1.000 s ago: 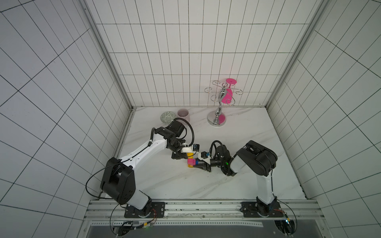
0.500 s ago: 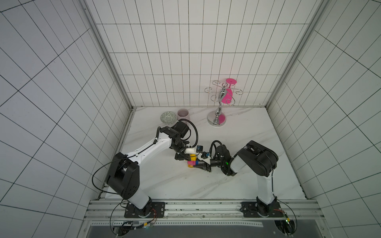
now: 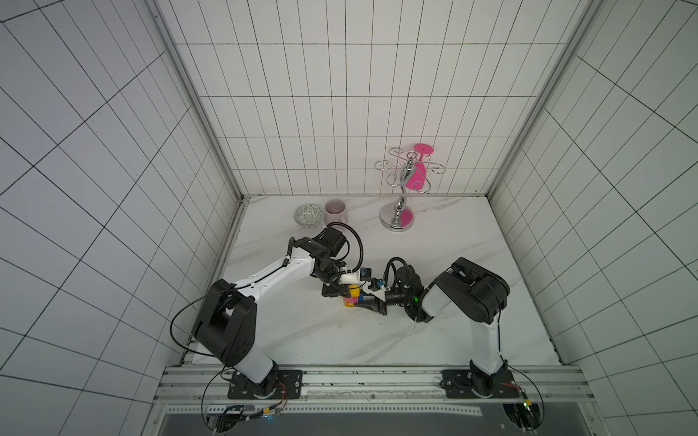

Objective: Assemble the letter s with lego
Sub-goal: Assemble the lego brick with the lego brick.

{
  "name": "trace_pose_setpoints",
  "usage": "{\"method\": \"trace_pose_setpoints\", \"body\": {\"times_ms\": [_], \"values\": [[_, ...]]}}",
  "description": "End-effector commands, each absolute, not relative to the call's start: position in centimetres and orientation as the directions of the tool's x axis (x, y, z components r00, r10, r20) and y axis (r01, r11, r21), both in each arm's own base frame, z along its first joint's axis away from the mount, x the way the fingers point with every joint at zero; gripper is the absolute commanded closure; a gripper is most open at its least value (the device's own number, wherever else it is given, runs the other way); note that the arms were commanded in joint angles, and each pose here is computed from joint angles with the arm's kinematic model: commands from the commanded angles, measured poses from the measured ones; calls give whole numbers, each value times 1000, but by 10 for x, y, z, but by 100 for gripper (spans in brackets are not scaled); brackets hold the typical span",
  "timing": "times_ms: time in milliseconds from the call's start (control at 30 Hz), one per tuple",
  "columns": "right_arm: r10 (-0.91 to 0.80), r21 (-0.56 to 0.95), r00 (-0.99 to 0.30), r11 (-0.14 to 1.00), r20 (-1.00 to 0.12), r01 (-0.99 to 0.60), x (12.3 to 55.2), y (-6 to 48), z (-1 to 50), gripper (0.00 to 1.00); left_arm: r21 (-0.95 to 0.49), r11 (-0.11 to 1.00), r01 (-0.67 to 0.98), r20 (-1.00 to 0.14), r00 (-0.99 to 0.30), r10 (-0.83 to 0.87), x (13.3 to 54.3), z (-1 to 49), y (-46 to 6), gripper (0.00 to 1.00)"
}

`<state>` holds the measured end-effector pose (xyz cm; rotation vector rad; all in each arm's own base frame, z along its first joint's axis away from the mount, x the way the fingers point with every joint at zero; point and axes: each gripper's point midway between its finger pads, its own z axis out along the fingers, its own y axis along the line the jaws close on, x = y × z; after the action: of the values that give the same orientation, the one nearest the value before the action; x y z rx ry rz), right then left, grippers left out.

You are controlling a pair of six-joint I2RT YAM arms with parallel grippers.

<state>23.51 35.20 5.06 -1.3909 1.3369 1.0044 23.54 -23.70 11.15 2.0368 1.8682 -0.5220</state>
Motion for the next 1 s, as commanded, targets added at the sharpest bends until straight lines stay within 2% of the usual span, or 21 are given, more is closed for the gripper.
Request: {"method": "trace_pose_setpoints", "body": {"times_ms": [0, 967], "values": [[-254, -82, 72, 30, -965, -996, 237, 354, 45, 80, 28, -85, 996, -510, 88, 856, 239, 120, -244, 88], [-261, -76, 64, 38, -963, -996, 238, 353, 41, 82, -1, -96, 995, -543, 80, 836, 232, 118, -249, 87]]}}
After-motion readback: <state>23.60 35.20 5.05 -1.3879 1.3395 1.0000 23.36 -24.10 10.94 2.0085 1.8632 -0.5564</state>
